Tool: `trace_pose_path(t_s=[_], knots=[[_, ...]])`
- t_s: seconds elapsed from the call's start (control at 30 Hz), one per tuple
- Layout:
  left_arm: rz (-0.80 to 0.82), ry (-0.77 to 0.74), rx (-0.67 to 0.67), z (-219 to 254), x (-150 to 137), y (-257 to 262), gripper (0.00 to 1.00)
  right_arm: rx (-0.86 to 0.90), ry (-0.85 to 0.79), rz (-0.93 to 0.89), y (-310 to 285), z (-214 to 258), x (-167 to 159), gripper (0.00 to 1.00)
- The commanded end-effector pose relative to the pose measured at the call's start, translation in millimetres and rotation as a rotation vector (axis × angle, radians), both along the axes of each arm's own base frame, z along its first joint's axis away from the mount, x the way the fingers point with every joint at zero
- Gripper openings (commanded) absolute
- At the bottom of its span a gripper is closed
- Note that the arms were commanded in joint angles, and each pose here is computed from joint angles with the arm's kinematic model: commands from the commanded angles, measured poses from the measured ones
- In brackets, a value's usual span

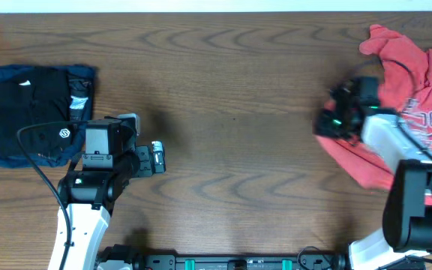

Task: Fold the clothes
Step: 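Drag the red t-shirt with the right gripper to table center, then grasp the shirt's left sleeve edge with the left gripper and spread it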

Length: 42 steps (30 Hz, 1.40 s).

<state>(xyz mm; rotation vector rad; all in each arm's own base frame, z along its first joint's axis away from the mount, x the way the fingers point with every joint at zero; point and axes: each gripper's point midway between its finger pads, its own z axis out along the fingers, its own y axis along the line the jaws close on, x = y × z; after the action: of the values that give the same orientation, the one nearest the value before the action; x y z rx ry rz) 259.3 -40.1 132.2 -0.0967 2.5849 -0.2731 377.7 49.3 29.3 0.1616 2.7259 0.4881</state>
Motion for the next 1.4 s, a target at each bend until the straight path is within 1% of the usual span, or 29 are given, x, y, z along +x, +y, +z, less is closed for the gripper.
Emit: trace_pose_path(t_s=[0.0,0.07,0.1,0.13,0.2,0.27,0.3,0.33,0.37,0.4,0.5,0.57,0.67,0.77,0.83,0.9,0.93,1.07,1.23,1.37], knots=[[0.008,-0.023,-0.008,8,5,0,0.98,0.257,-0.118,0.158,94,35,15,0.01],[0.008,-0.029,-0.008,9,6,0,0.98,0.298,-0.294,0.206,131,64,40,0.01],[0.008,-0.033,-0.008,9,7,0,0.98,0.310,-0.407,0.231,150,84,52,0.01],[0.008,-0.037,-0.008,10,7,0,0.98,0.309,-0.525,0.254,168,104,61,0.01],[0.008,-0.046,-0.009,11,9,0,0.98,0.289,-0.706,0.250,192,139,74,0.03],[0.008,-0.056,-0.010,12,11,-1,0.98,0.265,-0.798,0.222,206,161,80,0.06],[0.008,-0.060,-0.010,13,12,-1,0.98,0.257,-0.810,0.217,211,166,81,0.12],[0.008,-0.063,-0.010,13,13,-1,0.98,0.244,-0.809,0.218,214,168,82,0.31],[0.008,-0.066,-0.010,14,13,-1,0.98,0.234,-0.799,0.220,214,168,82,0.72],[0.008,-0.066,-0.010,14,13,-1,0.98,0.220,-0.779,0.220,212,165,83,0.99],[0.008,-0.065,-0.010,14,13,-1,0.98,0.160,-0.714,0.212,193,152,84,0.99],[0.008,-0.062,-0.010,13,13,-1,0.98,0.120,-0.644,0.178,168,142,83,0.99],[0.015,-0.059,-0.019,13,12,-1,0.98,0.040,-0.515,0.116,116,128,73,0.99],[0.001,-0.062,-0.087,16,13,-12,0.98,-0.061,-0.416,0.050,54,123,57,0.99],[-0.055,-0.077,-0.175,22,17,-30,0.99,-0.138,-0.342,-0.056,3,122,42,0.99],[-0.093,-0.062,-0.262,24,17,-48,0.94,-0.205,-0.283,-0.176,-46,124,25,0.99],[-0.101,-0.048,-0.282,22,17,-55,0.92,-0.219,-0.269,-0.222,-64,128,17,0.99],[-0.166,0.025,-0.320,6,17,-94,0.91,-0.242,-0.230,-0.387,-126,139,-11,0.99],[-0.235,0.120,-0.381,-20,13,-158,0.91,-0.252,-0.185,-0.493,-164,140,-35,0.99],[-0.151,0.259,-0.468,-49,6,-203,0.90,-0.250,-0.167,-0.506,-167,138,-40,0.99]])
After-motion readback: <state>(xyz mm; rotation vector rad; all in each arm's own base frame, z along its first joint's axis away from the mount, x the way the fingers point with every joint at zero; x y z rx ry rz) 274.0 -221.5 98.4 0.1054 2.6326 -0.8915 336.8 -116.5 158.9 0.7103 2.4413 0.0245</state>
